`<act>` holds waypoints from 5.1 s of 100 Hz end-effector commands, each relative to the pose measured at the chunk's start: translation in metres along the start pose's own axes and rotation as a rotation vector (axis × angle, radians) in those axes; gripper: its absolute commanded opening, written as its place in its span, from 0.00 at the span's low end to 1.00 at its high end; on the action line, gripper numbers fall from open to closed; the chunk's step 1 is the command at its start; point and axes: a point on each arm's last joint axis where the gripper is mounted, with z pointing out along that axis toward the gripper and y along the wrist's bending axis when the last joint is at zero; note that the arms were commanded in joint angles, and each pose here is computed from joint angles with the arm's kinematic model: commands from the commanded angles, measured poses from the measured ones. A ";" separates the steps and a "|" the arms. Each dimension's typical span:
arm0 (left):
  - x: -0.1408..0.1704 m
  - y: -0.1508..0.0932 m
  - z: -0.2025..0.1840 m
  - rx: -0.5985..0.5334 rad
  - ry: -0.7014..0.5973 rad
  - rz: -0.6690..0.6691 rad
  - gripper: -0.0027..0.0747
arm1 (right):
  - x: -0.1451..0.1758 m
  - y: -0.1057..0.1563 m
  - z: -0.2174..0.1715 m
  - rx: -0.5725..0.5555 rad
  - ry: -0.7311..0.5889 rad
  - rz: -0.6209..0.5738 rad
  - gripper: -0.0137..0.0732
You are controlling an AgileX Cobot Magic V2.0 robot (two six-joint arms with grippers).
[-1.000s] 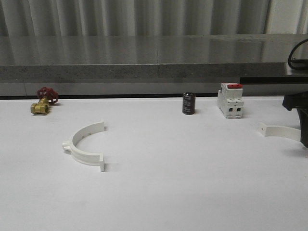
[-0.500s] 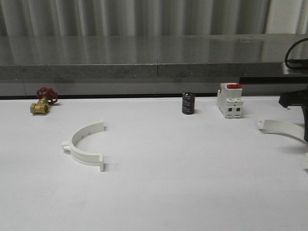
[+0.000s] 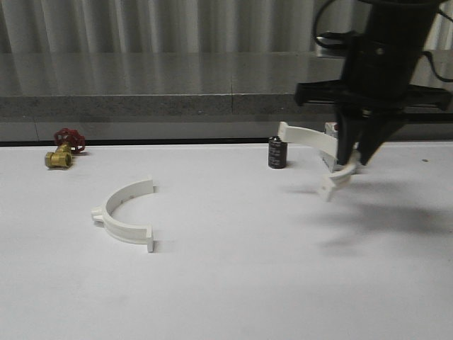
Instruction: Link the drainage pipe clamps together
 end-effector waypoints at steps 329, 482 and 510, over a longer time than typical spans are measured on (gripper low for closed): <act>-0.013 -0.001 -0.003 0.006 -0.086 -0.001 0.01 | 0.095 -0.043 -0.195 -0.060 -0.357 -0.104 0.09; -0.013 -0.001 -0.003 0.006 -0.086 -0.001 0.01 | 0.295 -0.124 -0.126 0.041 -1.387 0.094 0.09; -0.013 -0.001 -0.003 0.005 -0.086 -0.001 0.01 | 0.311 -0.129 -0.080 0.053 -1.408 0.099 0.09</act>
